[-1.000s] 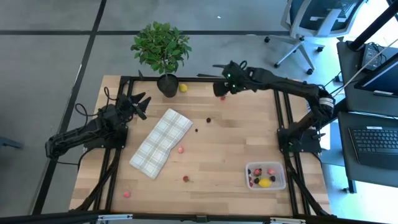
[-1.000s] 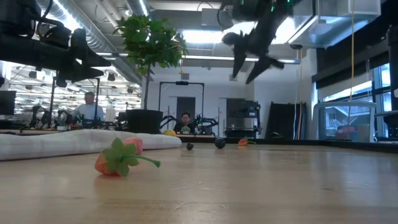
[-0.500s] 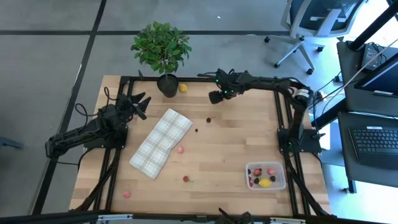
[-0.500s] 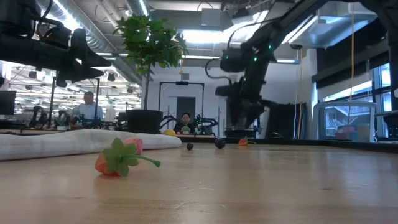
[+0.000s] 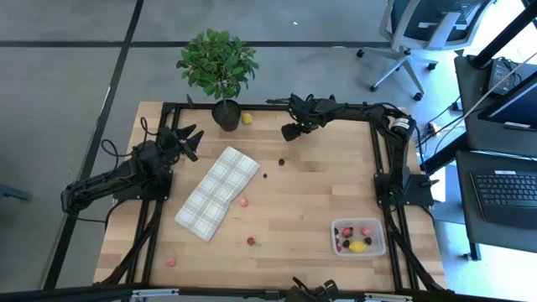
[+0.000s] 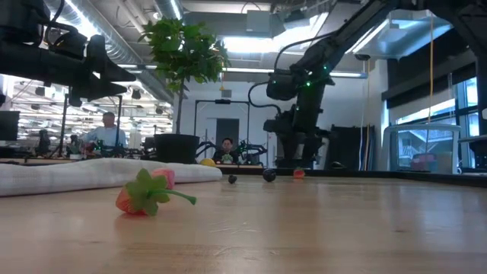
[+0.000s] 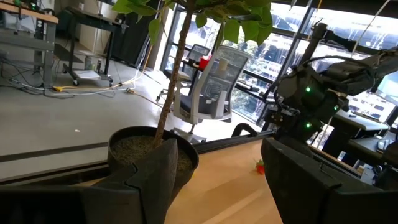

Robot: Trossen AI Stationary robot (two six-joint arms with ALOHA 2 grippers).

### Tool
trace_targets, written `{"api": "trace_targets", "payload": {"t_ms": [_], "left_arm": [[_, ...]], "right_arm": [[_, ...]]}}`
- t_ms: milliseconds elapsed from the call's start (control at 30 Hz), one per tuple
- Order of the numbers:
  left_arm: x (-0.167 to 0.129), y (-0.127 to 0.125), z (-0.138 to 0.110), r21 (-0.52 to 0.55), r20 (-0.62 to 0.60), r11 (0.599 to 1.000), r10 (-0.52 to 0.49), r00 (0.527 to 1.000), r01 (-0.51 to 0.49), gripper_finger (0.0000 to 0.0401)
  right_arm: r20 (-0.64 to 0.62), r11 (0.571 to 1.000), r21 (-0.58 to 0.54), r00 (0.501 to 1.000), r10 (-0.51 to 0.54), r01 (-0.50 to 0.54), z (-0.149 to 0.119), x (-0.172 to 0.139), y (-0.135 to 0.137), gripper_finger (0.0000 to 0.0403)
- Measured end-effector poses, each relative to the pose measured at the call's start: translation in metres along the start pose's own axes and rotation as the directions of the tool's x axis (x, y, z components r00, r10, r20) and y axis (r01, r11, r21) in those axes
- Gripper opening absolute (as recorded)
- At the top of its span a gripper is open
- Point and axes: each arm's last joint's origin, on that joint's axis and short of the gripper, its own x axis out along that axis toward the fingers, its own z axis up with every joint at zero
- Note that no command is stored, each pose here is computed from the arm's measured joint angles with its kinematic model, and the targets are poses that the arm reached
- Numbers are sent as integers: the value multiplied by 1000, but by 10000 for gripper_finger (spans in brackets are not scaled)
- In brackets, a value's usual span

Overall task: Pick and placing Produce into tupperware
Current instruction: Put the top red strawberry into the transparent bin

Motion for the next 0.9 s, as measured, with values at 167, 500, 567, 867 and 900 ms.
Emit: {"api": "trace_targets", "payload": {"t_ms": [167,500,567,867,900], "left_arm": [[0,0,0,0,0,1000,0,1000,0,225],[0,0,0,0,0,1000,0,1000,0,225],[0,0,0,0,0,1000,0,1000,0,225],[0,0,0,0,0,1000,0,1000,0,225],[0,0,0,0,0,1000,0,1000,0,225]], "right_arm": [[27,1000,-1,1000,4,-4,8,-4,0,218],[23,998,59,999,-31,29,7,-4,-4,218],[17,997,72,999,-35,33,7,-3,-4,218],[-42,995,65,997,-70,72,1,18,-5,218],[-43,995,62,997,-70,73,1,18,-5,218]]}}
